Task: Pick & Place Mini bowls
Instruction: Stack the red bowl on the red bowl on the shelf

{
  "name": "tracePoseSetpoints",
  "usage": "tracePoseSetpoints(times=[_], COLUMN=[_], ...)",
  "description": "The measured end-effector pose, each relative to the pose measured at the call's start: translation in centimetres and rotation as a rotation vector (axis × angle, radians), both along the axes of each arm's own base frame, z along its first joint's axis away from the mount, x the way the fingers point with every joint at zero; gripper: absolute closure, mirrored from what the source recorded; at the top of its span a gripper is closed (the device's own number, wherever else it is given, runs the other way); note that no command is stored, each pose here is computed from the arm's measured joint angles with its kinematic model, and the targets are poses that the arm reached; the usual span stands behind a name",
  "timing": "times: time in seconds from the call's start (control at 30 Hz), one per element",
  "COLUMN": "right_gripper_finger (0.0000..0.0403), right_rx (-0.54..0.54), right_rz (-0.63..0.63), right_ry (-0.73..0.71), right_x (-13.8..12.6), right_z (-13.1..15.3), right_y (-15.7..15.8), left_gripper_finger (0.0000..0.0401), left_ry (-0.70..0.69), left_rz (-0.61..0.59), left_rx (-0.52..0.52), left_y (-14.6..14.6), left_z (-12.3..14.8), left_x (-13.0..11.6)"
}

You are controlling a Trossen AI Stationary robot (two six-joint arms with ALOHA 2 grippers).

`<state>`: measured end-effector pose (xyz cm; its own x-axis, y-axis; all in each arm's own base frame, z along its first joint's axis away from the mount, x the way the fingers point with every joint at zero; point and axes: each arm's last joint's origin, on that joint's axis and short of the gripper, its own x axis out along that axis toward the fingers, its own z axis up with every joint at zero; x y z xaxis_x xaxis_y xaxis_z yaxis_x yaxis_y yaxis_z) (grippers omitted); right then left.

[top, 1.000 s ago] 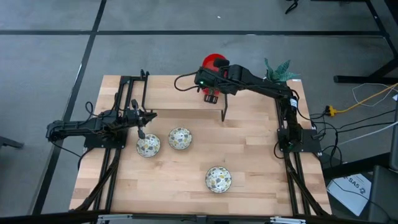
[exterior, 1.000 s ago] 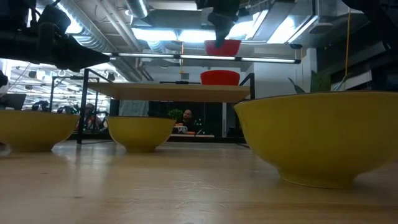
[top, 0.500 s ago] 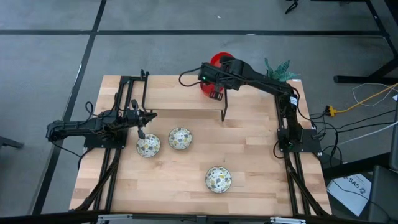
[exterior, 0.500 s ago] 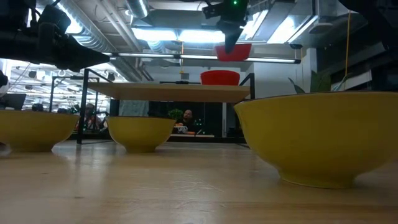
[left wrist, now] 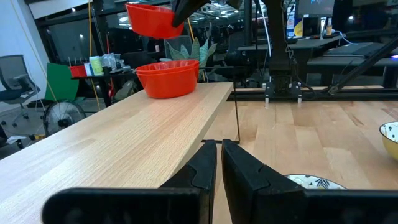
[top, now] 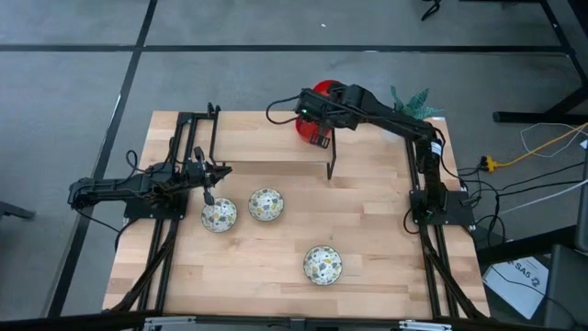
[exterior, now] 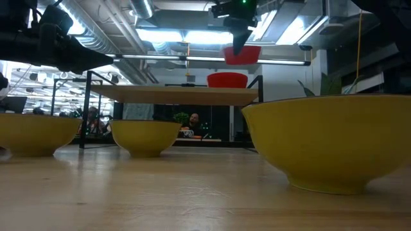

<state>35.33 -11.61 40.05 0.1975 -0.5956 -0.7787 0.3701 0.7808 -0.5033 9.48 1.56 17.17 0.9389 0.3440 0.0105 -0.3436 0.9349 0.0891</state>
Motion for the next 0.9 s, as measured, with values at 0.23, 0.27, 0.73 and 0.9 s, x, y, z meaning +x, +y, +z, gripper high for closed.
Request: tracePoseSetpoints(times=[0.23, 0.27, 0.73, 0.9], right_gripper_finger=[0.0399, 0.04, 0.04, 0.0401], right_rx=[0.014, 0.016, 0.026, 0.013], right_rz=[-0.015, -0.02, -0.092, -0.08], right_ry=[-0.006, -0.008, -0.085, -0.182], right_x=[-0.2, -0.3, -3.1, -4.9], right_z=[0.0, 0.1, 1.7, 0.2], right_y=[0.0, 0.1, 2.6, 3.7], left_gripper_finger=[0.0381, 0.0381, 0.0381, 0.0381], left_ry=[0.0, 0.0, 0.0, 0.0], left_rz=[0.0, 0.0, 0.0, 0.0], left_rx=[0.0, 0.0, 0.0, 0.0], left_y=[0.0, 0.0, 0.0, 0.0], left_z=[0.0, 0.0, 0.0, 0.0], left_x=[0.0, 0.0, 0.0, 0.0])
